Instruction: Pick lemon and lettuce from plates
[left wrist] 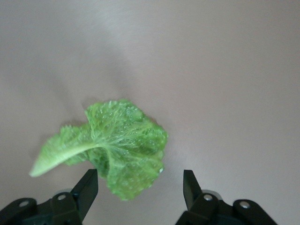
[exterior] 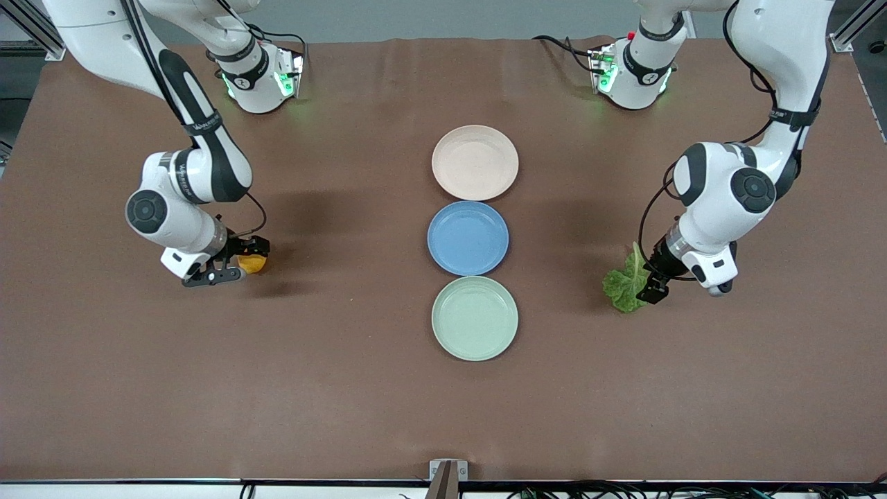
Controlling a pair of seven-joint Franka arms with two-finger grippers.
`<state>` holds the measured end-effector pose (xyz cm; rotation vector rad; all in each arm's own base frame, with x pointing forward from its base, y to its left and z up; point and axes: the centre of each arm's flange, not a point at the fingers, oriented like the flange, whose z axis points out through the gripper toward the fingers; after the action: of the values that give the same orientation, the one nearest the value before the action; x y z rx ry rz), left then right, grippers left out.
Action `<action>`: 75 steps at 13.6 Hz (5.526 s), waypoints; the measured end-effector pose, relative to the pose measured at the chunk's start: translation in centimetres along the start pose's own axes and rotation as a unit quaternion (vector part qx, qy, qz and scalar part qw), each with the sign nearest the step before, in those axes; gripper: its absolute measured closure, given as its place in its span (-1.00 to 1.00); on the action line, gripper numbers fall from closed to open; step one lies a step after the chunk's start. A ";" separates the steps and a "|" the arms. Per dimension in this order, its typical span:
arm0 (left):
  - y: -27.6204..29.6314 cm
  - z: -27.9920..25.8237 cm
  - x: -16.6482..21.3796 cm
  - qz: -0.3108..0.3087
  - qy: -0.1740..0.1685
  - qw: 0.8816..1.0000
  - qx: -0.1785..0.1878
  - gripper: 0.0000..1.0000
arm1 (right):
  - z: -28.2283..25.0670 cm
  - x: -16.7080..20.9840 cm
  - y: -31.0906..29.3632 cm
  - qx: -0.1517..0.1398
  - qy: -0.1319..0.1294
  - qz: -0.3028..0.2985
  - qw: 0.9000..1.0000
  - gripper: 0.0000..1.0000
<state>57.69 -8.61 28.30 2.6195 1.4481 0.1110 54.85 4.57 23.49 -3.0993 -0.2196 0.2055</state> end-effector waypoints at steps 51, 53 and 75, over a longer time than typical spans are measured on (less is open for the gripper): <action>-3.0 -35.6 7.4 0.478 -0.029 0.876 0.056 -0.99 | -36.7 -7.8 4.1 -0.003 0.042 0.021 0.999 -1.00; -2.8 -35.6 7.2 0.480 -0.028 0.875 0.056 -0.99 | -36.8 -8.0 3.9 -0.003 0.044 0.020 0.999 -1.00; -2.8 -36.1 7.2 0.479 -0.024 0.876 0.055 -1.00 | -36.9 -7.9 3.7 0.005 0.049 0.047 0.998 -1.00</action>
<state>54.34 2.30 63.41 3.1200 0.0133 0.0621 52.50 -0.89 60.89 -3.1017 -0.0685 0.0564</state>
